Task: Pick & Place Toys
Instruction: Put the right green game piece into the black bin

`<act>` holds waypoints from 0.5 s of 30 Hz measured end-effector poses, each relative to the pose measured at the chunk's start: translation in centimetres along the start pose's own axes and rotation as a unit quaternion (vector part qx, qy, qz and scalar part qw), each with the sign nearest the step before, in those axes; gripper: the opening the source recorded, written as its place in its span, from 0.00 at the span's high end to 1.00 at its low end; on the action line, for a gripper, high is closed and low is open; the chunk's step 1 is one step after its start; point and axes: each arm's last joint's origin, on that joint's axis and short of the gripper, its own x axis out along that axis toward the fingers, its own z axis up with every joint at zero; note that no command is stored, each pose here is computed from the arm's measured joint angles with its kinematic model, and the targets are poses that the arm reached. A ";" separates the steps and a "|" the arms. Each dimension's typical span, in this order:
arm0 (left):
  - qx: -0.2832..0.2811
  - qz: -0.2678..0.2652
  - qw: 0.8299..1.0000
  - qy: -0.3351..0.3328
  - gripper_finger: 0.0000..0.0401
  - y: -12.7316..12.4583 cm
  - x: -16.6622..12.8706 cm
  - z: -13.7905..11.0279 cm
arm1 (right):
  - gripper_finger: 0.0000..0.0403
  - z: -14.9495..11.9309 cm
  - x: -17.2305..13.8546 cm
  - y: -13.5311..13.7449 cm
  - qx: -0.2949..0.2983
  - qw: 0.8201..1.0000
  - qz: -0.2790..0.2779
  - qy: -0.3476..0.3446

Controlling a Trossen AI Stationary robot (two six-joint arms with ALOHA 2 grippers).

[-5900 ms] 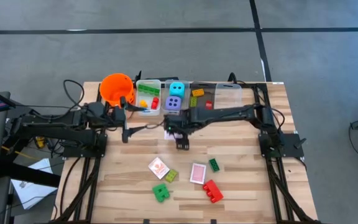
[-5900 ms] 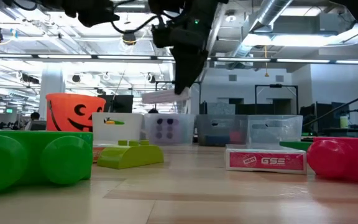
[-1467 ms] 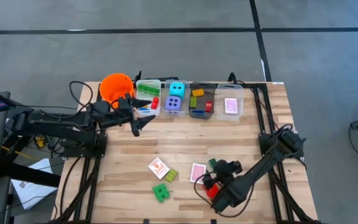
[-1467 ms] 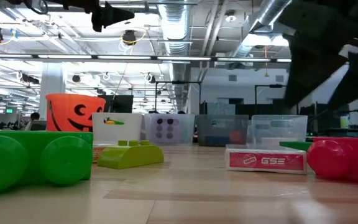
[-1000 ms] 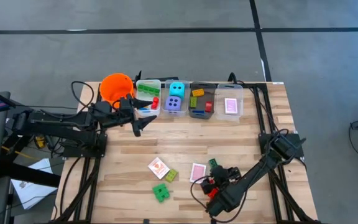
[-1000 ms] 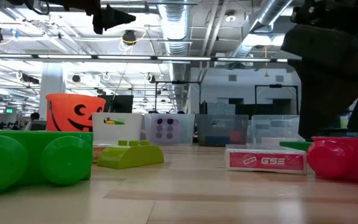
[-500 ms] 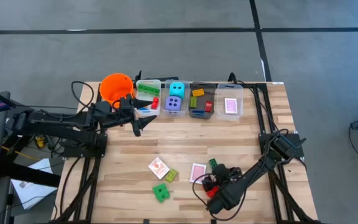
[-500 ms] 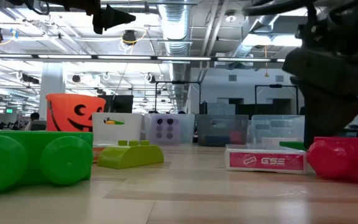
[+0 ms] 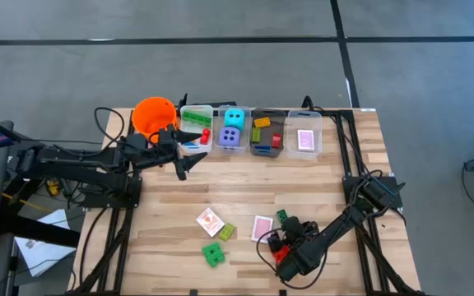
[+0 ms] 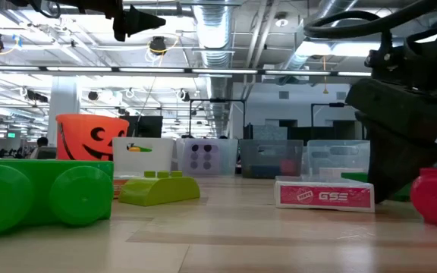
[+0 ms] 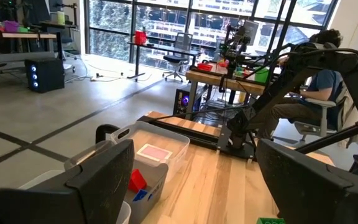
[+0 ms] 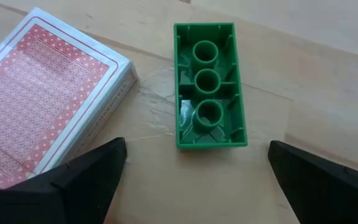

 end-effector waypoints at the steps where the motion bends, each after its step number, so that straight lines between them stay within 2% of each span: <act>1: 0.000 0.000 1.000 0.000 0.17 0.0 0.0 0.0 | 0.05 0.0 0.0 0.0 0.001 1.000 0.000 0.001; 15: 0.000 -0.002 1.000 0.000 0.17 0.0 0.0 0.0 | 0.37 1.2 1.0 0.5 0.019 1.000 -0.012 0.002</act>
